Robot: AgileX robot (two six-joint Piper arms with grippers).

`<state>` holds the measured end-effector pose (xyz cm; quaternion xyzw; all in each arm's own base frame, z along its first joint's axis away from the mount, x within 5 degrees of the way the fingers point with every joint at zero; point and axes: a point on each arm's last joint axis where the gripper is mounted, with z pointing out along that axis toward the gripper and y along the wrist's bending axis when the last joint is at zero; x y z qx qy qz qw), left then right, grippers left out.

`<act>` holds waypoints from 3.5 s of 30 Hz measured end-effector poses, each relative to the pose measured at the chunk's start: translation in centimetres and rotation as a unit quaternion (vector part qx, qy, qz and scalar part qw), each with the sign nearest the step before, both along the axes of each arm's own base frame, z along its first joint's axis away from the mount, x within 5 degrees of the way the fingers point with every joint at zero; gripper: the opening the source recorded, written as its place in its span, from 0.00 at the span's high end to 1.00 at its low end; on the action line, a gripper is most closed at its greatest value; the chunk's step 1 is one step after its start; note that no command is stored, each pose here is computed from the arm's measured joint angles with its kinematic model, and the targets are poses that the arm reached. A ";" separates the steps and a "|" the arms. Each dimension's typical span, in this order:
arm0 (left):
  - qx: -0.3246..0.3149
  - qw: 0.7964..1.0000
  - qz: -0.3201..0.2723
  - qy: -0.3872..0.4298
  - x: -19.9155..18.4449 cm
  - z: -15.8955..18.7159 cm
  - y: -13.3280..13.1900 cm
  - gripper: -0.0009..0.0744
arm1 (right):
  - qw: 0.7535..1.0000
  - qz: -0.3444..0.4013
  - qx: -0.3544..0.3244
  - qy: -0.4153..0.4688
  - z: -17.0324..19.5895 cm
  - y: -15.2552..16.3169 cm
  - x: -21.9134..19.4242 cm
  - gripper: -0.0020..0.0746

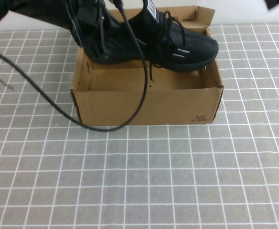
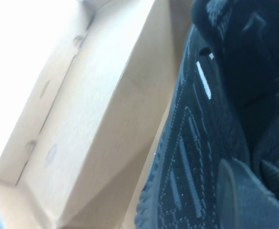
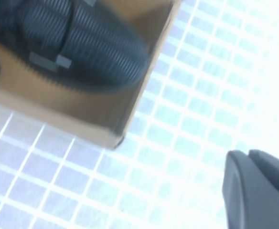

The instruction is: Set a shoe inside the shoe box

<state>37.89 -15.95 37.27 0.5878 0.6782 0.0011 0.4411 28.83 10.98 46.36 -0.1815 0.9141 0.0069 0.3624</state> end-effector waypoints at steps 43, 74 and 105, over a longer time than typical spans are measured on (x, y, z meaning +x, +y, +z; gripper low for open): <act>-0.013 0.999 -0.013 0.049 8.9 -8.0 0.8 0.94 | 0.998 -0.017 0.009 0.056 -2.7 -1.7 -0.9 0.99; -0.044 0.998 -0.007 0.043 11.0 -11.2 1.3 0.94 | 0.998 -0.006 0.024 0.060 -2.7 -1.3 -1.0 0.99; -0.097 0.994 0.011 0.038 12.4 -13.4 0.7 0.58 | 0.997 0.000 0.035 0.064 -2.7 -1.1 -1.1 0.99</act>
